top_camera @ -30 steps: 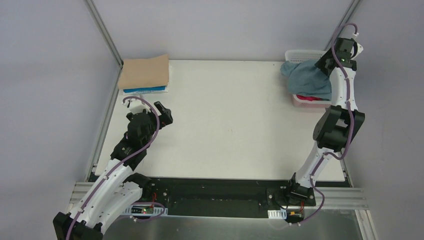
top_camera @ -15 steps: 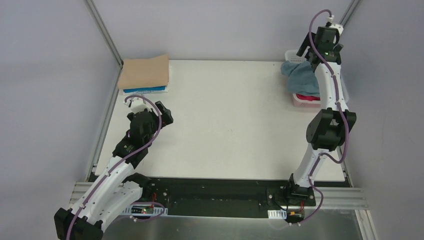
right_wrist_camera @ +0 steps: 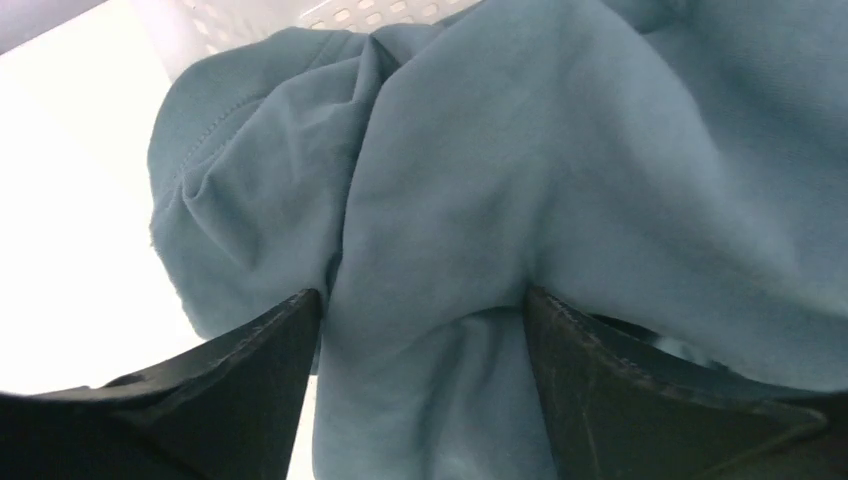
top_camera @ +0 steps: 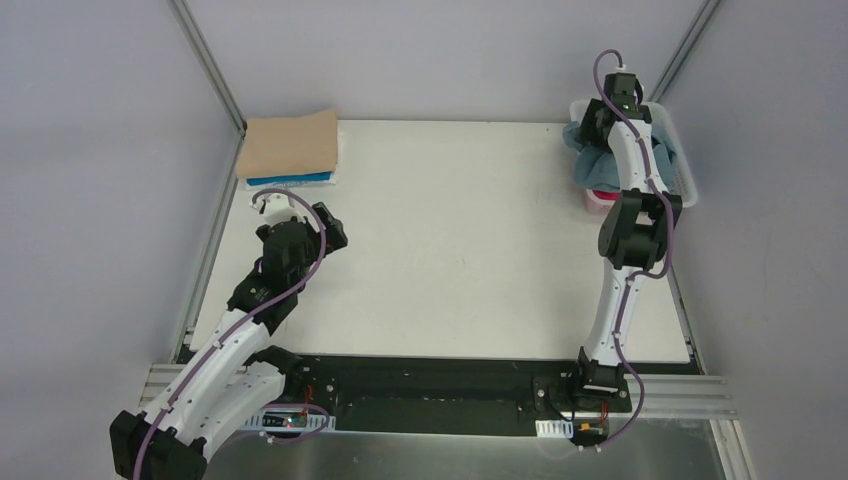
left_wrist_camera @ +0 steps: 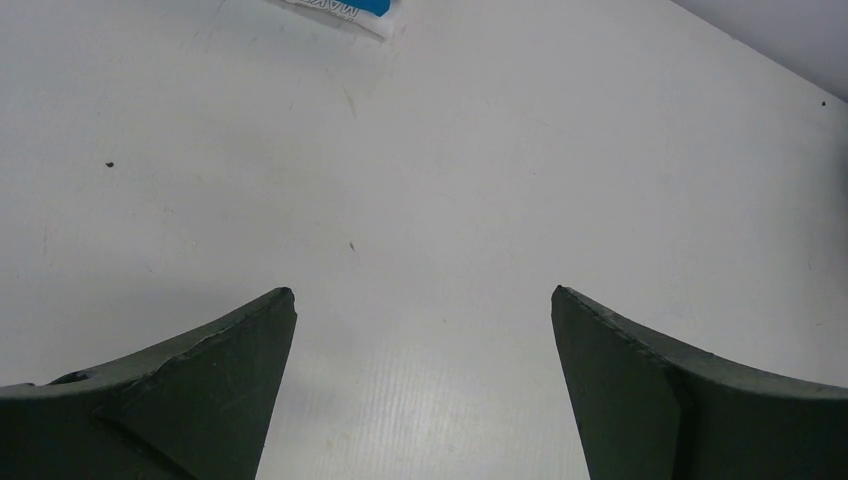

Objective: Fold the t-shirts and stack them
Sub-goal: Grab crumpled tshirt from bin with the right arm

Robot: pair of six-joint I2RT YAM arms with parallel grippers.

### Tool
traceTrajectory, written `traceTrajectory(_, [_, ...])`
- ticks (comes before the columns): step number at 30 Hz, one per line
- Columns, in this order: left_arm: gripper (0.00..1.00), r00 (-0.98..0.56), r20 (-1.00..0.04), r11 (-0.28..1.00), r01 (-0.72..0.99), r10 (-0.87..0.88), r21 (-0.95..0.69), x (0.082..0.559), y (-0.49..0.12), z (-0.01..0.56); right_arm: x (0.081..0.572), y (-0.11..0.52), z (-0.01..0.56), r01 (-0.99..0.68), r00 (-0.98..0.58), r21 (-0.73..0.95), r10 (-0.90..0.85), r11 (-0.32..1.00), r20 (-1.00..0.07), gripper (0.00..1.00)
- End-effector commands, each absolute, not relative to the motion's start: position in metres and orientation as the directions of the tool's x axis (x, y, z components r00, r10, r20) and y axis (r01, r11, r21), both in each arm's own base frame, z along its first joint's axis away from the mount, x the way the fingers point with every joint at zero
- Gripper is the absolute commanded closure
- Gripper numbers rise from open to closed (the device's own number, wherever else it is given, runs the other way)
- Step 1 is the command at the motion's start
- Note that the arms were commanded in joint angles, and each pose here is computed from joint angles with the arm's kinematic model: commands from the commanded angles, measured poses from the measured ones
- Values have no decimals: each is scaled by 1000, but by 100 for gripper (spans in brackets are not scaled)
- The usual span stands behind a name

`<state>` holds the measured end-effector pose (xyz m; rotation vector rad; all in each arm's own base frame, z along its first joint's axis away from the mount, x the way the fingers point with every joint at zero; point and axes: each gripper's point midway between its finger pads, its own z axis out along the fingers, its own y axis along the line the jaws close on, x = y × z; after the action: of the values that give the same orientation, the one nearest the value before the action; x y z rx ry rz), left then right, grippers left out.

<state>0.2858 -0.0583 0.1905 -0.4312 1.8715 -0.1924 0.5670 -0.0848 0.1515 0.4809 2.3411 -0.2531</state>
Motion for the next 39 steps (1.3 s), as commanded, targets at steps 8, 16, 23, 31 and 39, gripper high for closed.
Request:
traceTrajectory(8, [1, -270, -887, 921, -215, -375, -324, 289, -54, 195, 573, -92, 150, 471, -609, 121, 421, 874, -673, 43])
traceTrajectory(16, [1, -270, -887, 922, -213, -375, -325, 289, -54, 195, 581, -79, 148, 434, -603, 217, 461, 874, -651, 77])
traceTrajectory(23, [1, -266, -887, 921, -210, -377, -328, 288, -54, 197, 590, -92, 201, 465, -483, 235, 467, 854, -741, 100])
traceTrajectory(31, [1, -261, -886, 918, -210, -384, -336, 288, -55, 199, 586, -105, 304, 463, -246, 294, 440, 836, -864, 100])
traceTrajectory(39, [1, -257, -885, 917, -209, -387, -340, 288, -55, 200, 567, -108, 401, 409, -28, 363, 409, 838, -912, 100])
